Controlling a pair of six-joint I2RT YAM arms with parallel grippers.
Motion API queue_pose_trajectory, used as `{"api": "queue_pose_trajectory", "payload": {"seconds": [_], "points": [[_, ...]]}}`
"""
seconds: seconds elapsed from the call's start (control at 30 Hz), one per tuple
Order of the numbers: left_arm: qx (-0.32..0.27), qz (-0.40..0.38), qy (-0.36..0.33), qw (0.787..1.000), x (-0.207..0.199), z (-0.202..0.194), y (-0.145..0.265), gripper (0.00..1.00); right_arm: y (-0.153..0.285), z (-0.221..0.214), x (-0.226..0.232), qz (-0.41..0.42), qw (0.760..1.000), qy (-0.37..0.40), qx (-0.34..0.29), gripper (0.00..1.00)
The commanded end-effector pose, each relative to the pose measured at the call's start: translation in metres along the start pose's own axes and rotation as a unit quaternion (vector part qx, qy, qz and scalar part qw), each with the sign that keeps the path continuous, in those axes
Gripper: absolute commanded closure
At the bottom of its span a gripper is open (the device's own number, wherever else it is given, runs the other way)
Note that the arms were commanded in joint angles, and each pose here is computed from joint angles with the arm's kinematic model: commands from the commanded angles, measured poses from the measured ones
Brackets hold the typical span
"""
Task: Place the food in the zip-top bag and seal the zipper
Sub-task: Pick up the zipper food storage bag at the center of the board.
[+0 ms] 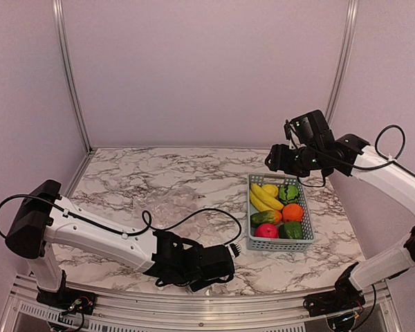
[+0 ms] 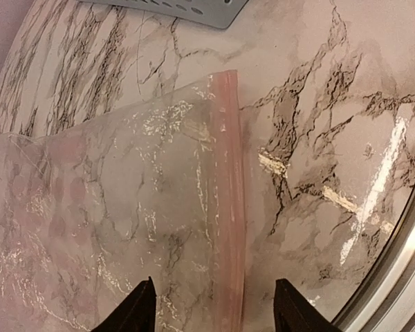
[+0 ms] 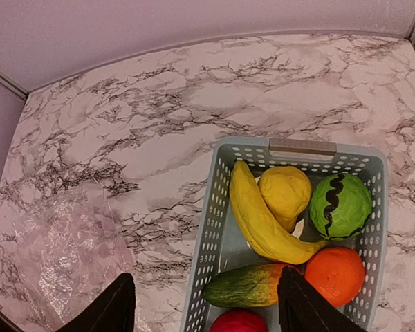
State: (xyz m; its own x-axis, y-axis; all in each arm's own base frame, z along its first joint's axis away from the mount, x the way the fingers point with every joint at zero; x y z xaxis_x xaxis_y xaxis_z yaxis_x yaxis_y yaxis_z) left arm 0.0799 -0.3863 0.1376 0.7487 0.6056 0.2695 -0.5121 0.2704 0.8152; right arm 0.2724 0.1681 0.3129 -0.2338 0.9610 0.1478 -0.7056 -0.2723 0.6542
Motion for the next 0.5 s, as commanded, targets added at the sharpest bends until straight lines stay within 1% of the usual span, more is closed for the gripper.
{"api": "queue_pose_trajectory", "payload": {"seconds": [0.0,0.17,0.37,0.4,0.47], "points": [[0.034,0.032,-0.019,0.999,-0.003,-0.019,-0.012,0.4,0.008,-0.001,-0.003,-0.003,1.0,-0.012,-0.014,0.33],[0.027,0.1,-0.022,0.994,0.002,-0.02,-0.022,0.42,0.007,-0.001,-0.002,0.007,1.0,-0.013,-0.012,0.32],[0.031,0.132,-0.03,0.99,0.005,-0.025,-0.031,0.47,0.006,0.0,0.0,0.013,1.0,-0.014,-0.011,0.33],[0.032,0.138,-0.032,0.989,0.006,-0.026,-0.033,0.49,0.005,0.0,0.001,0.015,1.0,-0.015,-0.011,0.33],[0.027,0.15,-0.031,0.988,0.009,-0.024,-0.032,0.58,0.005,0.0,0.001,0.018,1.0,-0.015,-0.008,0.33]]}}
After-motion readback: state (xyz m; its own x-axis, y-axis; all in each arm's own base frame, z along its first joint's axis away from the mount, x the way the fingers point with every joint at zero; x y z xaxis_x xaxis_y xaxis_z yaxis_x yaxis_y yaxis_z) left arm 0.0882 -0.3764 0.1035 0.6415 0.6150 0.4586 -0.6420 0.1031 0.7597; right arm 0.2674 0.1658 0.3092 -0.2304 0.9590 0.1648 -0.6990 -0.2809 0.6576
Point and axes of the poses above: each gripper's point midway between its finger pads, its own y axis back along the fingers, its own x axis along the line the jaws close on, z = x × y, the point moved 9 cm from there along y, back along the fingers, and after that the axes turned 12 degrees about y, right-handed, at the moved point
